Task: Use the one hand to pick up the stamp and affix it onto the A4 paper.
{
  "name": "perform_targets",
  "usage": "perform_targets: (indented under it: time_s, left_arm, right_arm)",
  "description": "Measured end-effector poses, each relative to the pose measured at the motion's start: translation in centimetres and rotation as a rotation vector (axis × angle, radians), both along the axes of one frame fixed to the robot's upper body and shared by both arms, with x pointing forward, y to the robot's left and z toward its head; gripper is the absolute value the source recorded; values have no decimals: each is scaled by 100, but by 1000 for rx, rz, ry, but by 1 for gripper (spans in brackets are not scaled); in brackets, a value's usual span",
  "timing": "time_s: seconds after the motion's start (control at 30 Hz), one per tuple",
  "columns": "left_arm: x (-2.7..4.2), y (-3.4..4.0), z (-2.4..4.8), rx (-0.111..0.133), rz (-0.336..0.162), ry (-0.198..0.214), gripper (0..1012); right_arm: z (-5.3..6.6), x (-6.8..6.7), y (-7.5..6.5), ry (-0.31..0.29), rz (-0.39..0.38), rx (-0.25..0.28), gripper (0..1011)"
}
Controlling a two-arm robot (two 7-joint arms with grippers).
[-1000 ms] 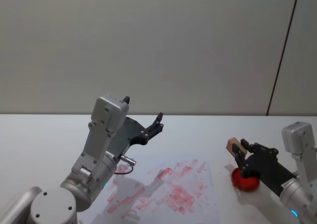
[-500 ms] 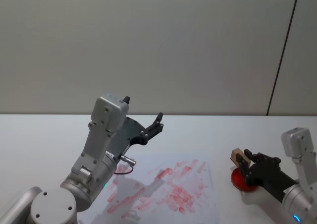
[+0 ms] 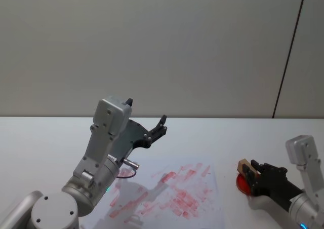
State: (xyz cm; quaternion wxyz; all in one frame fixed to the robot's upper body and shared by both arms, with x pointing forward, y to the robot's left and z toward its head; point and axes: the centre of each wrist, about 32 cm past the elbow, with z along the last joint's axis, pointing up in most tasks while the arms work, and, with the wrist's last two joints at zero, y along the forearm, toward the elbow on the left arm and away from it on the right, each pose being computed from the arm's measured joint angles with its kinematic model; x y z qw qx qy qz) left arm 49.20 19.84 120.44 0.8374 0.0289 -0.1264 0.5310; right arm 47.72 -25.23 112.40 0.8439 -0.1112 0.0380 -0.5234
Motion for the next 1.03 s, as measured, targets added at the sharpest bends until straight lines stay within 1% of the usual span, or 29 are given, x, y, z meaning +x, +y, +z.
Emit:
perform_targets:
  time_s: [0.07,0.17,0.2,0.23,0.3,0.4,0.53,0.67,0.7,0.73,0.8,0.83,0.87,0.9,0.97,1.03]
  left_arm:
    - [0,0,0,0,0,0,1003]
    - [0,0,0,0,0,0,1003]
    - [0,0,0,0,0,0,1003]
    - [0,0,0,0,0,0,1003]
    - [0,0,0,0,0,0,1002]
    - [0,0,0,0,0,0,1002]
    - [0,0,0,0,0,0,1002]
    - [0,0,0,0,0,0,1002]
    - [0,0,0,0,0,0,1002]
    - [0,0,0,0,0,0,1002]
    - [0,0,0,0,0,0,1002]
    - [0,0,0,0,0,0,1002]
    - [0,0,0,0,0,0,1002]
    - [0,0,0,0,0,0,1003]
    - [0,0,0,0,0,0,1002]
    - [0,0,0,0,0,0,1003]
  right_arm:
    - [-4,-1,-1,2,0,-2,221]
    - [-12,-4,-3,8,0,-5,289]
    - [-13,-5,-3,8,0,-5,334]
    - [-15,-6,-3,9,0,-6,352]
    - [-18,-8,-3,11,-1,-7,451]
    - [-19,-10,-2,12,-2,-6,514]
    - [-3,-12,3,3,-4,0,651]
    - [33,-13,14,-20,-5,12,766]
    - [58,-14,23,-34,-4,18,805]
    - [70,-15,27,-42,-5,21,817]
    - [109,-17,42,-63,-5,30,893]
    - [128,-17,49,-71,-4,33,910]
    - [159,-18,60,-87,-4,39,956]
    - [159,-18,60,-87,-4,39,956]
    - [217,-22,86,-115,-4,52,1001]
    - [252,-24,101,-131,-4,59,1001]
